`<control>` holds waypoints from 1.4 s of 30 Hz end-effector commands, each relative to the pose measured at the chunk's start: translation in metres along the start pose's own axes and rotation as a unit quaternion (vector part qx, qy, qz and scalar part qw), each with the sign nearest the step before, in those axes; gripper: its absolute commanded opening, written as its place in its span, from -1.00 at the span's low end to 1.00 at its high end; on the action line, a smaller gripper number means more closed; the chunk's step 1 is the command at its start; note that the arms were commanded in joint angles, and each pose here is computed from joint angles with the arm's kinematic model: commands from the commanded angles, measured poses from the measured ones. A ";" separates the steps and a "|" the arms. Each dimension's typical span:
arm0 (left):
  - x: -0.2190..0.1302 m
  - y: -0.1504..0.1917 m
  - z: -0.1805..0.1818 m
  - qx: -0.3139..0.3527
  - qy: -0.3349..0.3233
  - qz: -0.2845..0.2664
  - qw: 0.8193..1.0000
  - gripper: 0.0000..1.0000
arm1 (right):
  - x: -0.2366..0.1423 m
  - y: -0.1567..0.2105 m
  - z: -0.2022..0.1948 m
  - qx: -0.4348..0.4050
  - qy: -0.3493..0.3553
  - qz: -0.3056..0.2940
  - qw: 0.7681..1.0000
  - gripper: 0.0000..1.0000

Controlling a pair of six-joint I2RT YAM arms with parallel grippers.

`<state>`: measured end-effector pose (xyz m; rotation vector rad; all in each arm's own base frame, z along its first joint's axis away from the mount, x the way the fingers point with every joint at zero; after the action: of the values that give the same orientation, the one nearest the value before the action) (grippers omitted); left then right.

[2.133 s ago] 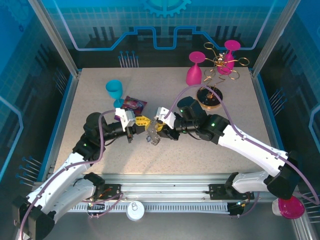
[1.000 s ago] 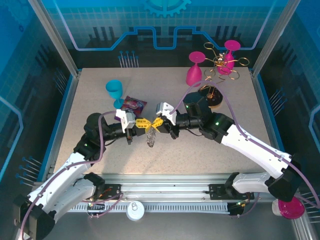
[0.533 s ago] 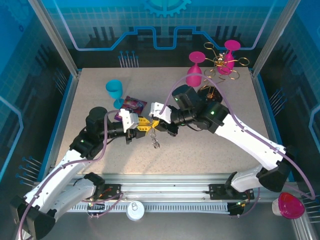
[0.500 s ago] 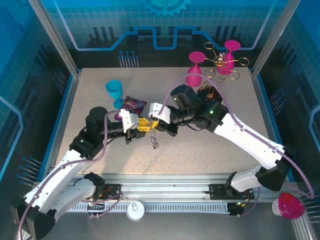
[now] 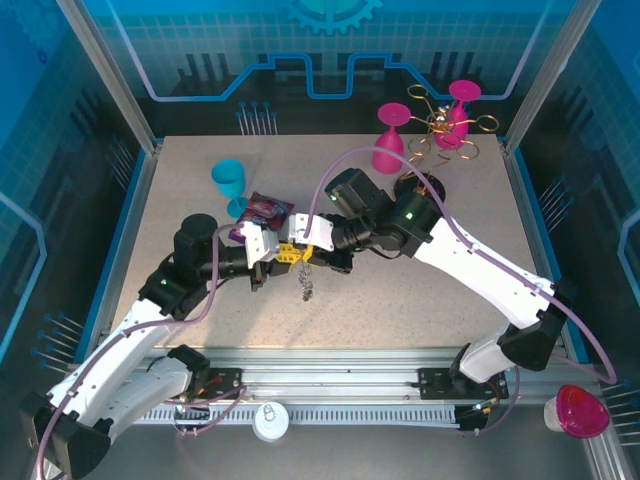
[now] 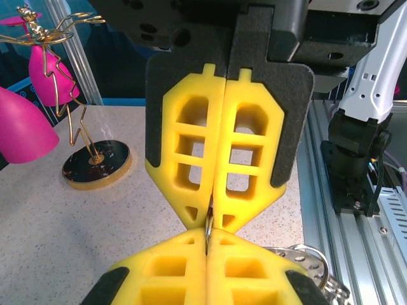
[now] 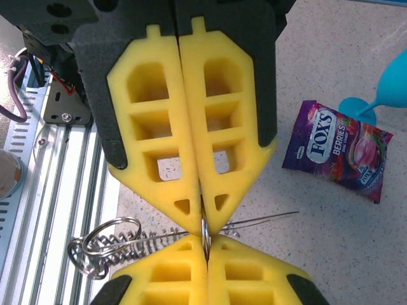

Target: Put the keys on the keyring

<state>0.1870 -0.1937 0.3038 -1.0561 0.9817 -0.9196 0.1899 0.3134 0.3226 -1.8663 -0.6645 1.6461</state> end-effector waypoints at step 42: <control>-0.003 -0.026 0.002 -0.016 -0.014 -0.119 0.993 -1.00 | -0.023 0.007 0.001 0.115 0.022 -0.191 0.975 -1.00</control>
<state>0.1893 -0.1959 0.3213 -1.2347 0.8906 -1.0260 0.1884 0.2897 0.3307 -1.5211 -0.6926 1.3573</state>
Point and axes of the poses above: each hand's point on the last joint's axis, 136 mm out from that joint toward the fingers, its own x axis out along the fingers, its own z axis along the line the jaws close on, y = z × x, the point moved 4 cm from there along -x, back along the fingers, and after that the axes turned 5 degrees about x, right-handed, at the moved point
